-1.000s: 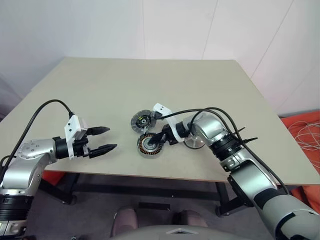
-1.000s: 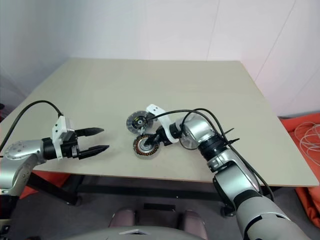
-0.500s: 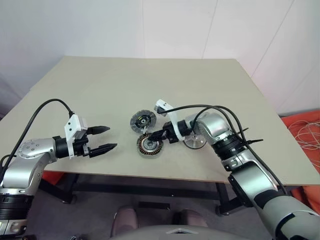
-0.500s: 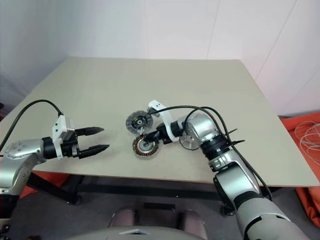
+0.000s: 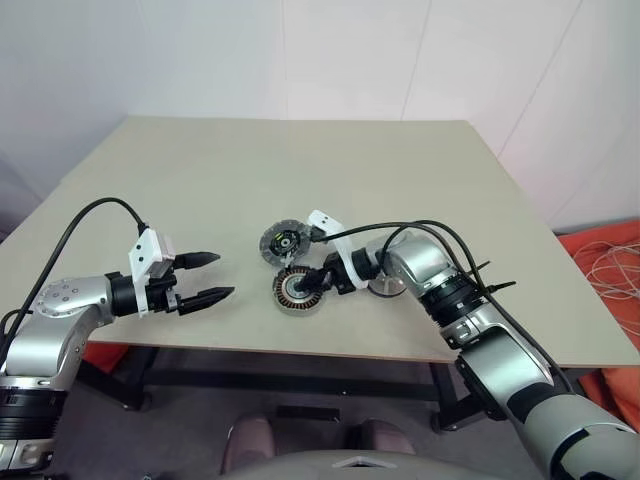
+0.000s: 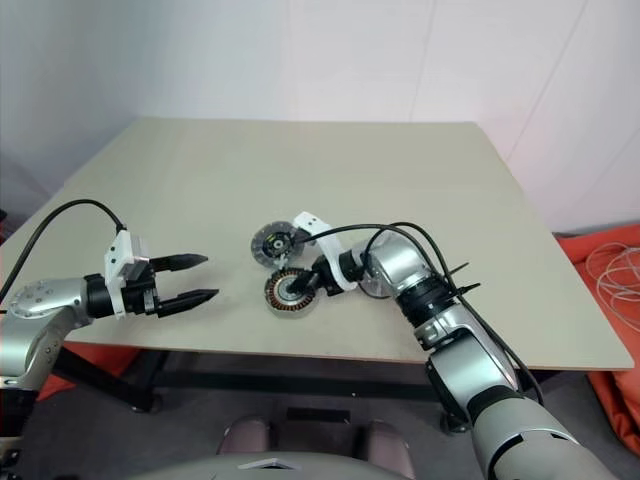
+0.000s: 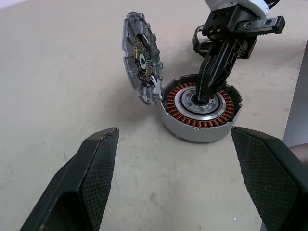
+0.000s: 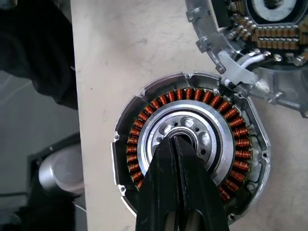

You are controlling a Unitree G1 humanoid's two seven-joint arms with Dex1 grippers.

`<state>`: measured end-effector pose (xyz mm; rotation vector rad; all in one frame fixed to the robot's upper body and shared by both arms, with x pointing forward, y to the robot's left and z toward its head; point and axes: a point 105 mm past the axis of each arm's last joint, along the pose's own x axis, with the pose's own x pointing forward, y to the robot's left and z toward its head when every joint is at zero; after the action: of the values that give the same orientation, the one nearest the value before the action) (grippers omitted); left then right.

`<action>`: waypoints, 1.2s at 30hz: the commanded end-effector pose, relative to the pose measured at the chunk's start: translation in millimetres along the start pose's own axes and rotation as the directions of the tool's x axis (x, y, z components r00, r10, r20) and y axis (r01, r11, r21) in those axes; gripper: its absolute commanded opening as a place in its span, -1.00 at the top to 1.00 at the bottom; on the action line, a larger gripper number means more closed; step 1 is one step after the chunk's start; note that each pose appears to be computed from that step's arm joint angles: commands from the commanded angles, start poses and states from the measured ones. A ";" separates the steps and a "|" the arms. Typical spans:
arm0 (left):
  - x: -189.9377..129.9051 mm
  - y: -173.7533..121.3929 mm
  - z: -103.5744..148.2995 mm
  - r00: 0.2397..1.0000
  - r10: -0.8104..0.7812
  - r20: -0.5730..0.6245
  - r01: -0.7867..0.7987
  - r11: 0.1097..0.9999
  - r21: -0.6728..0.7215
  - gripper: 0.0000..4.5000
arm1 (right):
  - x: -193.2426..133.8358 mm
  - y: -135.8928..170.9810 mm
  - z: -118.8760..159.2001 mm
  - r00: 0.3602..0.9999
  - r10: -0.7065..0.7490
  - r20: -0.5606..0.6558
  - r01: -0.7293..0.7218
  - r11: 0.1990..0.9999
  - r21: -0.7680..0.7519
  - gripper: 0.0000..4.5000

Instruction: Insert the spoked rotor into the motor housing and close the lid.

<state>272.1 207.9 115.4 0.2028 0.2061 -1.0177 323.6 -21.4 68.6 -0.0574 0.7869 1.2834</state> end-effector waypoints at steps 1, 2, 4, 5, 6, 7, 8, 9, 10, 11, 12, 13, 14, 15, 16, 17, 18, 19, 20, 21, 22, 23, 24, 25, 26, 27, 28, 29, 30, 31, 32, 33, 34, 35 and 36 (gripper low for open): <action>-2.1 3.4 10.9 1.000 0.016 0.016 -0.017 0.999 0.044 -0.75 | -30.2 7.2 40.8 0.986 0.003 0.166 -0.002 1.000 -0.007 0.99; -2.5 3.5 10.6 1.000 0.018 0.017 -0.019 0.999 0.042 -0.75 | -40.2 9.2 45.6 0.980 0.007 0.201 -0.009 1.000 0.009 0.99; -3.4 3.4 10.1 1.000 0.020 0.018 -0.021 0.999 0.037 -0.75 | -60.2 11.4 48.5 0.969 0.002 0.247 -0.009 1.000 0.029 0.99; -3.6 3.2 9.9 1.000 0.021 0.019 -0.022 0.999 0.034 -0.75 | -70.0 11.9 47.6 0.965 -0.006 0.262 -0.003 0.999 0.037 0.99; -3.8 2.7 9.7 1.000 0.020 0.020 -0.020 0.999 0.032 -0.75 | -81.3 11.1 45.0 0.961 -0.025 0.276 0.012 0.999 0.050 0.99; -4.0 2.3 9.6 1.000 0.019 0.020 -0.019 0.999 0.031 -0.75 | -88.6 11.1 43.0 0.958 -0.038 0.284 0.022 0.998 0.059 0.99; -4.1 1.8 9.4 1.000 0.017 0.020 -0.018 0.999 0.029 -0.75 | -95.4 8.9 41.0 0.953 -0.061 0.295 0.039 0.996 0.082 0.99; -4.5 1.2 9.2 1.000 0.017 0.022 -0.017 0.999 0.028 -0.75 | -104.7 3.8 37.1 0.947 -0.101 0.306 0.065 0.990 0.126 0.99; -5.5 0.7 9.3 0.999 0.016 0.027 -0.017 1.000 0.021 -0.75 | -114.5 0.0 33.0 0.939 -0.136 0.317 0.090 0.984 0.156 0.99; -6.7 1.0 9.9 0.999 0.017 0.034 -0.018 1.000 0.017 -0.75 | -128.2 -6.5 25.2 0.926 -0.186 0.329 0.116 0.969 0.220 0.91; -7.6 1.0 10.0 0.999 0.016 0.037 -0.016 1.000 0.011 -0.75 | -139.8 -11.5 16.0 0.916 -0.227 0.331 0.136 0.951 0.276 0.82; -8.0 0.9 9.7 0.999 0.014 0.034 -0.014 1.000 0.008 -0.75 | -149.1 -14.4 6.4 0.910 -0.256 0.327 0.148 0.935 0.322 0.72; -7.9 1.0 9.4 0.999 0.013 0.034 -0.013 1.000 0.009 -0.75 | -156.4 -18.9 -4.2 0.903 -0.296 0.312 0.168 0.911 0.376 0.61; -7.7 1.0 9.2 0.999 0.012 0.034 -0.012 1.000 0.011 -0.75 | -161.3 -21.6 -13.3 0.899 -0.322 0.296 0.184 0.892 0.412 0.46; -7.1 1.0 8.9 0.999 0.010 0.035 -0.011 1.000 0.011 -0.75 | -166.0 -23.1 -23.3 0.897 -0.342 0.280 0.195 0.875 0.443 0.30; -6.5 0.9 8.7 0.999 0.008 0.036 -0.009 1.000 0.010 -0.75 | -169.7 -24.5 -31.4 0.894 -0.359 0.267 0.206 0.860 0.468 0.16; -5.6 0.7 8.6 0.999 0.005 0.036 -0.005 1.000 0.010 -0.75 | -173.8 -27.1 -38.5 0.887 -0.383 0.256 0.217 0.837 0.502 0.00; -5.0 0.5 8.6 0.999 0.002 0.037 -0.003 1.000 0.010 -0.75 | -177.1 -29.1 -43.8 0.882 -0.400 0.251 0.221 0.819 0.530 -0.14; -4.4 0.4 8.8 0.999 0.001 0.038 -0.001 1.000 0.010 -0.75 | -179.3 -30.2 -47.8 0.878 -0.409 0.250 0.218 0.806 0.551 -0.27; -3.7 0.6 9.0 0.999 0.000 0.038 0.000 1.000 0.010 -0.75 | -181.4 -32.2 -53.6 0.874 -0.420 0.244 0.217 0.787 0.577 -0.45; -3.2 0.6 9.2 0.999 -0.002 0.039 0.002 1.000 0.010 -0.75 | -182.4 -32.9 -58.9 0.874 -0.420 0.244 0.206 0.775 0.598 -0.59; -2.9 0.6 9.4 0.999 -0.004 0.040 0.003 1.000 0.010 -0.75 | -182.8 -33.3 -62.3 0.874 -0.421 0.244 0.198 0.767 0.611 -0.75; -2.8 0.6 9.5 0.999 -0.005 0.040 0.004 1.000 0.010 -0.75 | -183.2 -33.6 -64.5 0.872 -0.421 0.249 0.188 0.758 0.624 -0.88; -2.8 0.6 9.7 0.999 -0.005 0.040 0.005 1.000 0.010 -0.75 | -183.1 -35.6 -70.1 0.870 -0.428 0.244 0.185 0.743 0.643 -0.99; -2.8 0.5 9.9 0.999 -0.006 0.041 0.006 1.000 0.010 -0.75 | -182.9 -37.5 -74.7 0.867 -0.436 0.240 0.183 0.728 0.660 -0.99; -2.8 0.5 9.9 0.999 -0.007 0.041 0.006 1.000 0.009 -0.75 | -182.8 -39.7 -79.0 0.864 -0.443 0.239 0.177 0.713 0.678 -0.99; -2.8 0.4 10.0 0.999 -0.007 0.041 0.007 1.000 0.008 -0.75 | -182.1 -41.2 -82.6 0.863 -0.447 0.236 0.175 0.703 0.690 -0.99; -2.8 0.2 9.9 0.999 -0.008 0.041 0.008 1.000 0.007 -0.75 | -181.3 -42.6 -85.8 0.862 -0.450 0.232 0.174 0.694 0.698 -0.99; -3.2 0.2 9.7 0.999 -0.009 0.040 0.008 1.000 0.006 -0.75 | -179.5 -42.2 -87.6 0.865 -0.445 0.233 0.167 0.692 0.702 -0.99; -3.5 0.2 9.7 0.999 -0.009 0.039 0.009 1.000 0.006 -0.75 | -178.1 -42.0 -89.0 0.867 -0.440 0.234 0.161 0.691 0.705 -0.99; -3.8 0.4 9.6 0.999 -0.009 0.039 0.008 1.000 0.006 -0.75 | -176.9 -41.9 -90.0 0.868 -0.438 0.233 0.157 0.689 0.707 -0.99; -3.8 0.4 9.7 0.999 -0.009 0.040 0.008 1.000 0.006 -0.75 | -176.0 -43.0 -92.2 0.868 -0.440 0.231 0.156 0.682 0.715 -0.99; -3.4 0.4 9.9 0.999 -0.009 0.040 0.009 1.000 0.007 -0.75 | -175.5 -46.8 -95.9 0.862 -0.458 0.215 0.169 0.662 0.731 -0.99; -3.0 0.4 10.1 0.999 -0.010 0.040 0.009 1.000 0.008 -0.75 | -175.1 -49.5 -98.5 0.858 -0.470 0.207 0.175 0.647 0.742 -0.99; -2.6 0.4 10.2 0.999 -0.010 0.040 0.010 1.000 0.009 -0.75 | -174.5 -51.3 -100.1 0.856 -0.475 0.206 0.173 0.638 0.750 -0.99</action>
<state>269.5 208.8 115.8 0.1726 0.2031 -1.0253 301.5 -225.6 67.3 0.6379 0.8660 0.5435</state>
